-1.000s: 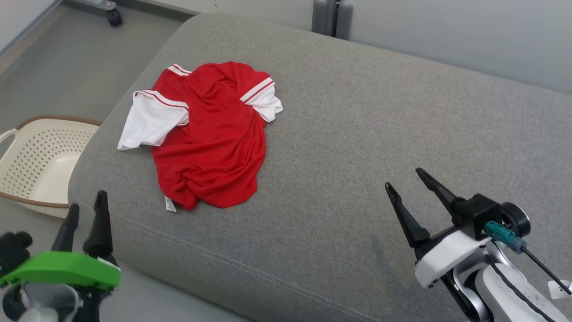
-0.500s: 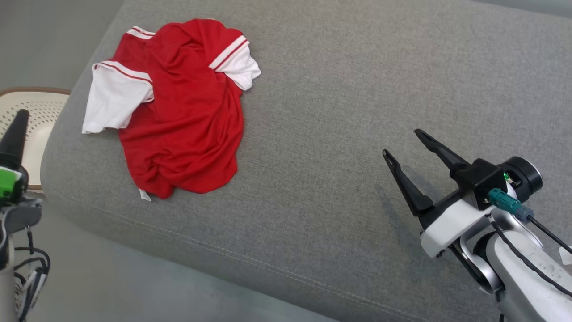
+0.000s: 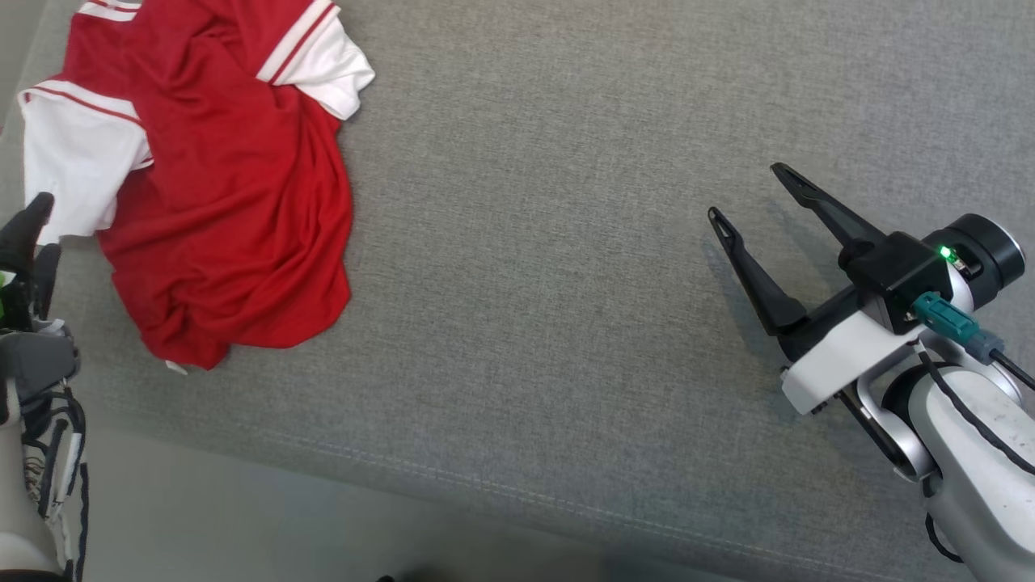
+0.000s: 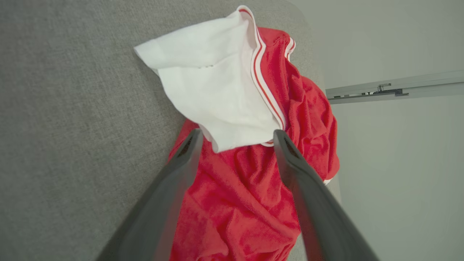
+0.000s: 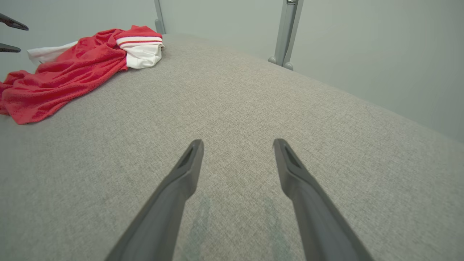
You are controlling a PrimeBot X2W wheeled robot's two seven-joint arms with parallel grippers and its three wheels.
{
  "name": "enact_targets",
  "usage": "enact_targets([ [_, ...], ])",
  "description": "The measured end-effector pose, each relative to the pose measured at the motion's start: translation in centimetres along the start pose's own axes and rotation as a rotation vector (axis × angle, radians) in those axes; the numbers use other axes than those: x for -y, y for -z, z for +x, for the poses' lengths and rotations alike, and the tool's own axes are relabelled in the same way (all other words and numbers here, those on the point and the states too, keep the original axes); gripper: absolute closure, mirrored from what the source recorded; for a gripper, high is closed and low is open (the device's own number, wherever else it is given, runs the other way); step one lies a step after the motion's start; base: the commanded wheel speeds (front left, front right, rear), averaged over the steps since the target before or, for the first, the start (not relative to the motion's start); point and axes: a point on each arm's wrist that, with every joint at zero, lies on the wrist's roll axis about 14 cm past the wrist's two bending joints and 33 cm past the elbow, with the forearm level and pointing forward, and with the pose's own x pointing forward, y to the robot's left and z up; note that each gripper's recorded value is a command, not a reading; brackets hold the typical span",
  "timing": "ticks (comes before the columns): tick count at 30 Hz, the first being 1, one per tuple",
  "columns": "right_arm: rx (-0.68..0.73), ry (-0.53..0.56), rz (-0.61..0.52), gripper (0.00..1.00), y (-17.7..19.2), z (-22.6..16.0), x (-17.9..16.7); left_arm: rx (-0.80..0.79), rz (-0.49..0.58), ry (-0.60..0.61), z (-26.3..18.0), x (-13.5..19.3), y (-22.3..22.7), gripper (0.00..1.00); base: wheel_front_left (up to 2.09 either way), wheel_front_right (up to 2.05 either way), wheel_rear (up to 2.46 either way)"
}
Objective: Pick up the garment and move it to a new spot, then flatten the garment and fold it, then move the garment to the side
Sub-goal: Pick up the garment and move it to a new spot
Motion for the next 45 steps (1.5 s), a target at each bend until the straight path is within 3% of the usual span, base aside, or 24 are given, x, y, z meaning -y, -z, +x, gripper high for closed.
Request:
enact_targets([
  [8, -0.036, 0.052, 0.015, 0.0, 1.7, -0.8, 1.9, -0.089, -0.058, -0.127, 2.6, -3.4, 3.9, 0.0, 0.0, 0.0, 0.0],
  [16, -0.05, 0.056, 0.006, 0.0, 1.8, -0.9, 2.3, -0.046, -0.168, -0.119, 3.8, -2.6, 3.2, 0.0, 0.0, 0.0, 0.0],
  [27, -0.057, 0.065, -0.001, 0.0, 1.8, -1.0, 2.7, -0.003, -0.227, -0.158, 4.5, -3.2, 3.2, 0.0, 0.0, 0.0, 0.0],
  [28, -0.057, 0.065, -0.002, 0.0, 1.8, -1.0, 2.7, 0.006, -0.231, -0.151, 4.6, -2.9, 3.0, 0.16, 0.0, 0.0, 0.0],
  [29, -0.057, 0.066, -0.002, 0.0, 1.7, -1.0, 2.7, 0.012, -0.242, -0.139, 4.8, -2.5, 2.8, 1.0, 0.0, 0.0, 0.0],
  [35, -0.047, 0.067, -0.004, 0.0, 1.1, -1.2, 2.4, 0.064, -0.239, 0.016, 5.3, 2.3, 1.2, 1.0, 0.0, 0.0, 0.0],
  [42, -0.021, 0.07, 0.004, 0.0, 0.1, -1.4, 1.9, 0.112, -0.218, 0.124, 4.9, 5.0, -0.8, 1.0, 0.0, 0.0, 0.0],
  [45, -0.005, 0.088, 0.011, 0.0, -0.3, -1.6, 2.1, 0.116, -0.151, 0.263, 4.7, 9.4, -1.2, 1.0, 0.0, 0.0, 0.0],
])
